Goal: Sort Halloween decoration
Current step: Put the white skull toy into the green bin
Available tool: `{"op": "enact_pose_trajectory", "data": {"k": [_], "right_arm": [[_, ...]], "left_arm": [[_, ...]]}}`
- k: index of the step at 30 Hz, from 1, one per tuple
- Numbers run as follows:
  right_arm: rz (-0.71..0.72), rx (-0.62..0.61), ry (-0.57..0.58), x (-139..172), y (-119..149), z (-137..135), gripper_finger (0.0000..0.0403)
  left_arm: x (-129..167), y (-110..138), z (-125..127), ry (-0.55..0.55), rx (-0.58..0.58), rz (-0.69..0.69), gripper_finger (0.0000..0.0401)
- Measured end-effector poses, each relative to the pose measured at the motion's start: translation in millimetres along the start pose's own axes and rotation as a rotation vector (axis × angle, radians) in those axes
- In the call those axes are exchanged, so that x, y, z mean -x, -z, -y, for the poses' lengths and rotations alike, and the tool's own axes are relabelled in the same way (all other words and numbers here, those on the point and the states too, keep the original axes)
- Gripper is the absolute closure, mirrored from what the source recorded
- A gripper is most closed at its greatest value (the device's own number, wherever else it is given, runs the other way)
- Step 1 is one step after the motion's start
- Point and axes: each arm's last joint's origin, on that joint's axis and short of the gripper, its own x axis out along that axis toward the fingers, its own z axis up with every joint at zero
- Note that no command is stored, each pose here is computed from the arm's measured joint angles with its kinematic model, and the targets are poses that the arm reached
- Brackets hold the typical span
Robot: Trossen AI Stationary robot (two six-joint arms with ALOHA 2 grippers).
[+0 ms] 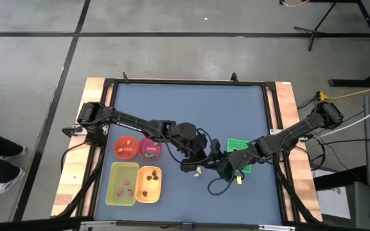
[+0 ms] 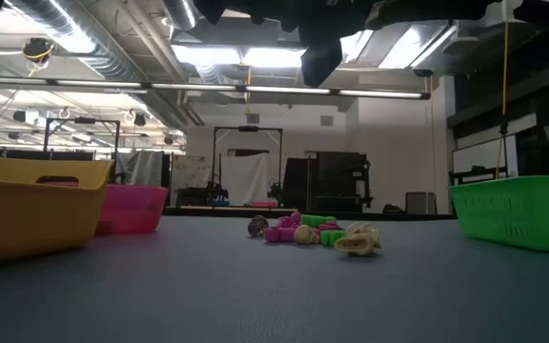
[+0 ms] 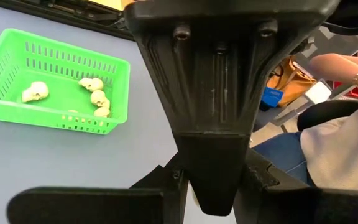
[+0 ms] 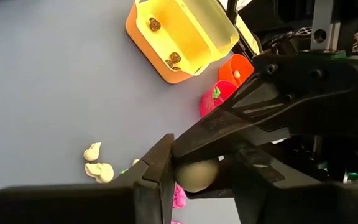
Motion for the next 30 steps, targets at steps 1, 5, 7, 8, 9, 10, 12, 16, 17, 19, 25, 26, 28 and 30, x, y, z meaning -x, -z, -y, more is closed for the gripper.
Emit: {"op": "enact_pose_trajectory", "data": {"k": [1,5,7,8,9,10,12,16,17,19,25,26,28,30], "right_arm": [[0.0,0.0,0.0,0.0,0.0,0.0,0.0287],[0.0,0.0,0.0,0.0,0.0,0.0,0.0287],[-0.001,0.0,-0.001,0.0,0.1,-0.1,0.029],[-0.001,0.0,-0.001,0.0,0.1,-0.1,0.0293],[0.0,0.0,-0.001,0.0,0.1,-0.1,0.0296],[0.0,0.001,-0.002,0.0,0.1,-0.1,0.0299],[0.0,0.001,-0.003,0.0,0.1,-0.1,0.0302],[0.001,0.002,-0.006,0.0,0.1,-0.3,0.0303],[0.005,0.001,-0.011,0.0,0.0,-0.3,0.0303],[0.014,0.001,-0.021,0.0,-0.3,-0.6,0.0303],[0.021,-0.005,-0.027,-0.1,-0.5,-0.5,0.0305],[0.022,-0.005,-0.027,-0.1,-0.5,-0.5,0.0305],[0.021,-0.005,-0.027,-0.2,-0.4,-0.4,0.0305],[0.02,-0.004,-0.028,-0.2,-0.3,-0.5,0.0305]], "left_arm": [[0.0,0.0,0.0,0.0,0.0,0.0,0.0334],[0.0,-0.1,0.0,0.0,-0.001,0.001,0.0334],[0.0,-0.2,0.1,0.0,-0.001,0.002,0.0334],[0.0,-0.2,0.1,0.0,-0.001,0.002,0.0334],[0.0,-0.2,0.1,0.001,-0.001,0.002,0.0334],[0.0,-0.2,0.1,0.001,-0.001,0.002,0.0334],[0.0,-0.3,0.1,0.001,-0.001,0.003,0.0334],[-0.2,-0.2,0.0,-0.004,-0.001,0.005,0.0334],[-0.2,-0.2,0.1,-0.004,-0.002,0.005,0.0334],[-0.3,-0.1,0.1,-0.003,-0.002,0.005,0.0331],[-1.3,0.2,2.5,0.0,-0.012,0.009,0.0294],[-1.4,0.1,2.8,0.0,-0.014,0.012,0.0286],[-1.8,-0.1,4.1,-0.002,-0.017,0.018,0.0271],[-1.9,-0.1,3.9,-0.009,-0.017,0.021,0.0256]]}}
